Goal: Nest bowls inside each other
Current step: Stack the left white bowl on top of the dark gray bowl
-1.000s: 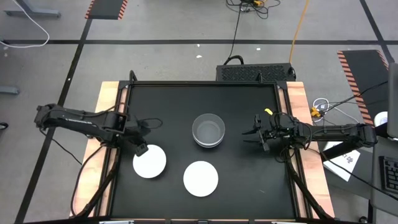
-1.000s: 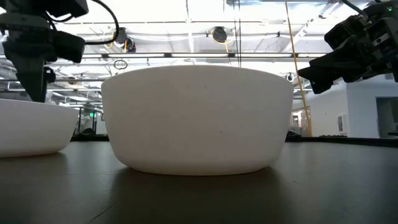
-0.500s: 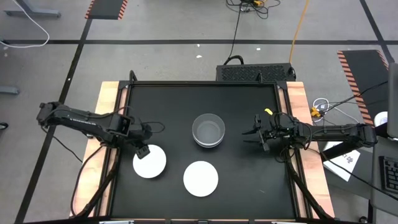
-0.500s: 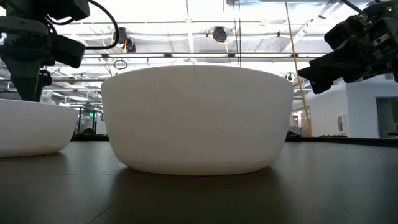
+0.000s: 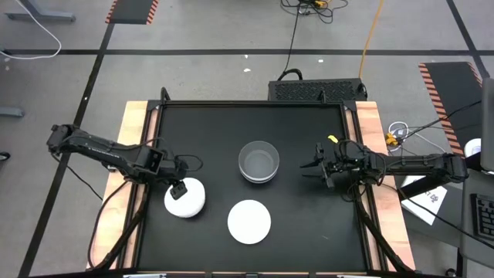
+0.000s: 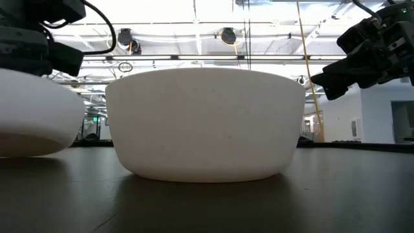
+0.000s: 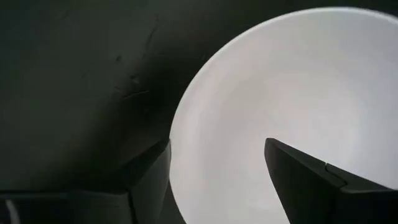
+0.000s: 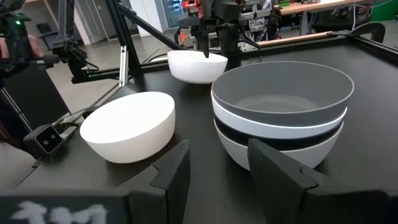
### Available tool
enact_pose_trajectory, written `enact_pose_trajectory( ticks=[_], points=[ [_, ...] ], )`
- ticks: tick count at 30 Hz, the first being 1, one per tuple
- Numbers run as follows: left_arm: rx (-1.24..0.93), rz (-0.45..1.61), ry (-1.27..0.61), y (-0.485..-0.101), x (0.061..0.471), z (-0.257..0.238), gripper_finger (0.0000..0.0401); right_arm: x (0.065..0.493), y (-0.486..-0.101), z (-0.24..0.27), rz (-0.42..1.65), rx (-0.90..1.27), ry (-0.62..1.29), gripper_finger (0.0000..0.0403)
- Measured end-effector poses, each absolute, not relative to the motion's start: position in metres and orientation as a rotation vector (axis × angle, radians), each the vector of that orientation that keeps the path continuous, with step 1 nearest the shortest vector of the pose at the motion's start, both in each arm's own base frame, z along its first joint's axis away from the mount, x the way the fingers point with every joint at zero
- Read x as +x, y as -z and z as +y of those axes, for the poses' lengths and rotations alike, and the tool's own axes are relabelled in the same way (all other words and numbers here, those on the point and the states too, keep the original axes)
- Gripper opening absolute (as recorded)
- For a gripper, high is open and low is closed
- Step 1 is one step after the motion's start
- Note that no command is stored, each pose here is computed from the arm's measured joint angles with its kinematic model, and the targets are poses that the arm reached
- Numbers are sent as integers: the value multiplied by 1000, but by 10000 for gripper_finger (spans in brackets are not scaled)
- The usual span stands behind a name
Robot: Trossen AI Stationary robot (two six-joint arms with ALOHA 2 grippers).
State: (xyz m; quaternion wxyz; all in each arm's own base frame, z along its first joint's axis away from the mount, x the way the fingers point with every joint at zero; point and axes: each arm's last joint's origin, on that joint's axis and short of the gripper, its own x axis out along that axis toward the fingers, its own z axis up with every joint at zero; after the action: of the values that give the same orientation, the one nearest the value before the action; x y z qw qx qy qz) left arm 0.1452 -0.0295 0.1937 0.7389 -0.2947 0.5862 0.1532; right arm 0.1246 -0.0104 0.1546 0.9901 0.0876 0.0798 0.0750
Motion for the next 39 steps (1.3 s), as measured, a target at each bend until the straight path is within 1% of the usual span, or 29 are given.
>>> enact_pose_trajectory(
  ticks=[4, 9, 13, 23, 32, 35, 39],
  points=[
    [-625, 1268, -342, -192, 146, -29, 245, 125, -155, -10, 160, 174, -151, 153],
    [-608, 1226, -278, -194, 151, -30, 229, 125, -155, -10, 160, 174, -151, 153],
    [-602, 1217, -237, -195, 153, -31, 231, 125, -155, -10, 160, 178, -150, 153],
    [-569, 1217, -216, -195, 153, -31, 239, 125, -155, -10, 160, 179, -150, 153],
    [-499, 1135, -180, -218, 162, -31, 239, 125, -155, -10, 160, 180, -150, 153],
    [-481, 1168, -196, -222, 159, -30, 239, 125, -155, -10, 159, 180, -150, 153],
    [-507, 1277, -254, -219, 149, -27, 239, 125, -155, -10, 160, 180, -150, 153]
  ],
)
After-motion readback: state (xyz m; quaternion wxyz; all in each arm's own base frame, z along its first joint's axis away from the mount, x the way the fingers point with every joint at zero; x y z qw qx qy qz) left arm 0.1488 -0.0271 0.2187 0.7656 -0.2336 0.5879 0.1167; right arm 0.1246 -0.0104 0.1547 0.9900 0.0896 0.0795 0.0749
